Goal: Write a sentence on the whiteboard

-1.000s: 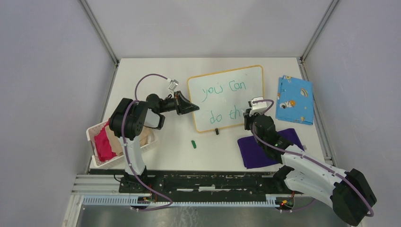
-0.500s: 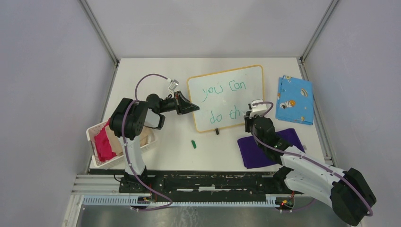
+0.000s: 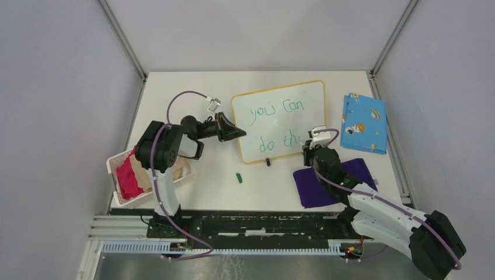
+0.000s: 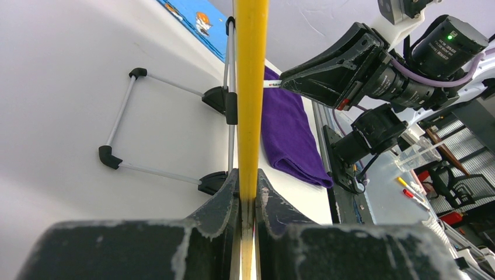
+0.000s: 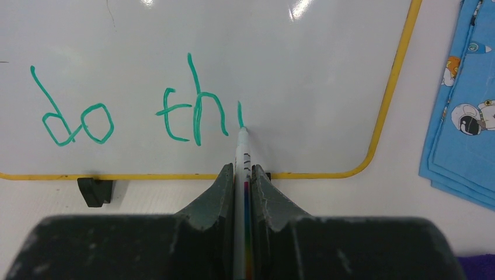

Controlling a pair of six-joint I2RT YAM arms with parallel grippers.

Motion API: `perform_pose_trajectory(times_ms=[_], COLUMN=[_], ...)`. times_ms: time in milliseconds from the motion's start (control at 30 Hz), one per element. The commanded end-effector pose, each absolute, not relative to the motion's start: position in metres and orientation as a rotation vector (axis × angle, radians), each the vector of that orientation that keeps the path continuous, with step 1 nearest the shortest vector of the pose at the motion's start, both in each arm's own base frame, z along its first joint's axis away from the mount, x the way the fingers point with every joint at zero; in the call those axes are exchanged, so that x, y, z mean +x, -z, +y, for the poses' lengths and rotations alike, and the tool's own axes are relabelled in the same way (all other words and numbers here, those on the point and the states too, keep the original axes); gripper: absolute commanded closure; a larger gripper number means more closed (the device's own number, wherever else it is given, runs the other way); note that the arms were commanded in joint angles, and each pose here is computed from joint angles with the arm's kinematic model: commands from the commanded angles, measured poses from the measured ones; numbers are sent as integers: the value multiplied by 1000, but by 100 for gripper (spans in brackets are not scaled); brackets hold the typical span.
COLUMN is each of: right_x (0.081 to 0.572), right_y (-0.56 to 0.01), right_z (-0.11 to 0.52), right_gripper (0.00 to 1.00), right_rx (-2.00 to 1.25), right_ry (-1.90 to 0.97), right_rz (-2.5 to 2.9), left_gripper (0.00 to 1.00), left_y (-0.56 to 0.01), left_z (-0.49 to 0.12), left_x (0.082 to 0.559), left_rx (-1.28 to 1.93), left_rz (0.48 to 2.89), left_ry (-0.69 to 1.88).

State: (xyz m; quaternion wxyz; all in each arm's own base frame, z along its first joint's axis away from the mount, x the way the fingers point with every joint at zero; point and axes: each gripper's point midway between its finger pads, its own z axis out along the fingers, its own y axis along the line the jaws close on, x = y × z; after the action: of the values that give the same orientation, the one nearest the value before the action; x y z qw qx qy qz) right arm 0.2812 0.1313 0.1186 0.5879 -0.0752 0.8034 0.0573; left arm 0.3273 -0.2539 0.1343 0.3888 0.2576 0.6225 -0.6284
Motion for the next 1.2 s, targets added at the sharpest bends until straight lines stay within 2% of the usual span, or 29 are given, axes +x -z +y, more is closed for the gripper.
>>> perform_pose_trajectory(times_ms=[0, 200, 433, 1167], right_x=[281, 285, 293, 309], right_y=[-133, -171, -190, -179], right_z=[129, 128, 127, 119], right_gripper=[100, 100, 100, 100], right_rx=[-138, -109, -88, -39], right_ry=[-157, -167, -150, -91], right_rz=[1837, 1764, 1731, 1785], left_gripper=[98, 98, 98, 98], left_y=[-129, -129, -128, -127], left_z=[-260, -260, -260, -260], left_x=[317, 317, 317, 317], left_rx=[720, 720, 718, 717], left_rz=[1582, 1582, 1585, 1587], left_ry=[1637, 1637, 1638, 1640])
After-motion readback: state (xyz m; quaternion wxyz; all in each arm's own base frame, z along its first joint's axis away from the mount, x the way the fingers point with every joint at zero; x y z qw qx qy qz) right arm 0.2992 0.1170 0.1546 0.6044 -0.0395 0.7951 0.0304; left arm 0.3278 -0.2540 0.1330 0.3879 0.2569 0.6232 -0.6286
